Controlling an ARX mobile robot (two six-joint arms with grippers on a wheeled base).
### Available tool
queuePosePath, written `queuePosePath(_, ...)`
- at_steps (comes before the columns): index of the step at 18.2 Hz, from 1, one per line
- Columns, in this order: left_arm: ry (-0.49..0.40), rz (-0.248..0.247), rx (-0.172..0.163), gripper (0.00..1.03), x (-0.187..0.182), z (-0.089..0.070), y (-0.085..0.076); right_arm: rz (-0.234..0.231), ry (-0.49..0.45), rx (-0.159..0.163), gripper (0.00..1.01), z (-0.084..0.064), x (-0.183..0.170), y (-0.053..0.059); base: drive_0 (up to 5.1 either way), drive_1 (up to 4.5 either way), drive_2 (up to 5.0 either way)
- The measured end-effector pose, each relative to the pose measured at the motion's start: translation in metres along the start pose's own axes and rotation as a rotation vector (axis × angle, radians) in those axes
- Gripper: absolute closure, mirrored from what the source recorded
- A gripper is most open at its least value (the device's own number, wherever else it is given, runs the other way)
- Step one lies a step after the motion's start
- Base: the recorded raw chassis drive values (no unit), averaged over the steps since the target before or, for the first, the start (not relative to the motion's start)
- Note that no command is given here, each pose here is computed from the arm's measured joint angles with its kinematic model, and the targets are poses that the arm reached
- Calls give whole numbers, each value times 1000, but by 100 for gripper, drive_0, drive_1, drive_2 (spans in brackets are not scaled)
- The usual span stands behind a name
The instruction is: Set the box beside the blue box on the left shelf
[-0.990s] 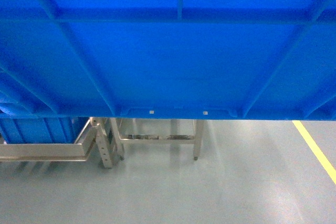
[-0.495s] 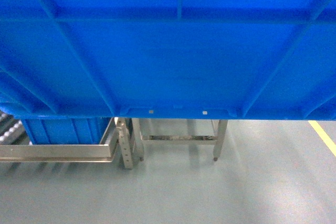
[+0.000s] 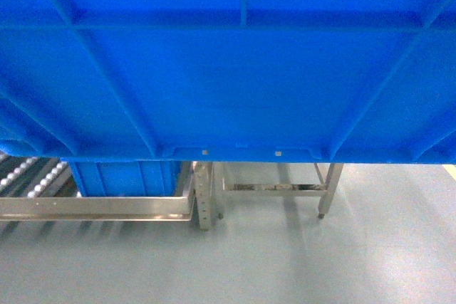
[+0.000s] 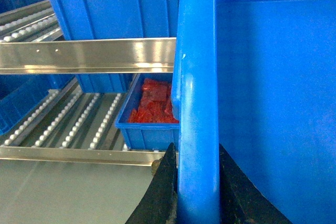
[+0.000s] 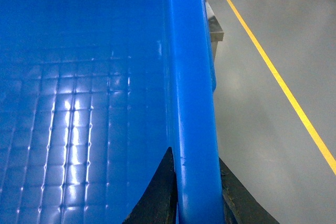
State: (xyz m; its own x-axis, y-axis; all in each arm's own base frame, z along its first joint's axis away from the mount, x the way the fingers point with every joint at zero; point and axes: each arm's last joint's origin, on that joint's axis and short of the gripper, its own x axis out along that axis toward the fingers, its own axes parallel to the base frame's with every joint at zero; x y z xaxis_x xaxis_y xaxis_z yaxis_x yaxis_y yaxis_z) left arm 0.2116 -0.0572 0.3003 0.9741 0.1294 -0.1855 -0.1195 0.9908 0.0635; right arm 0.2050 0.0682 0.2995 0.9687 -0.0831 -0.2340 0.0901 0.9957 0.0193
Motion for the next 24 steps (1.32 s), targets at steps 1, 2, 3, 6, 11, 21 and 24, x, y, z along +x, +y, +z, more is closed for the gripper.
queuePosePath(1, 0, 0, -1, 91, 0, 0, 0, 0, -2, 1, 91, 0, 0, 0, -512, 234, 234)
queuePosePath(2, 0, 0, 0, 91, 0, 0, 0, 0, -1, 0, 91, 0, 1, 0, -505, 241, 241)
queuePosePath(3, 3, 0, 1, 91, 0, 0, 0, 0, 3, -1, 91, 0, 1, 0, -498, 247, 247)
queuePosePath(6, -3, 0, -2, 91, 0, 0, 0, 0, -2, 1, 91, 0, 0, 0, -495, 251, 251)
queuePosePath(11, 2, 1, 1, 91, 0, 0, 0, 0, -1, 0, 91, 0, 0, 0, -503, 242, 242)
queuePosePath(21, 0, 0, -1, 91, 0, 0, 0, 0, -2, 1, 91, 0, 0, 0, -501, 245, 245)
queuePosePath(24, 0, 0, 0, 91, 0, 0, 0, 0, 0, 1, 91, 0, 0, 0, -498, 247, 247)
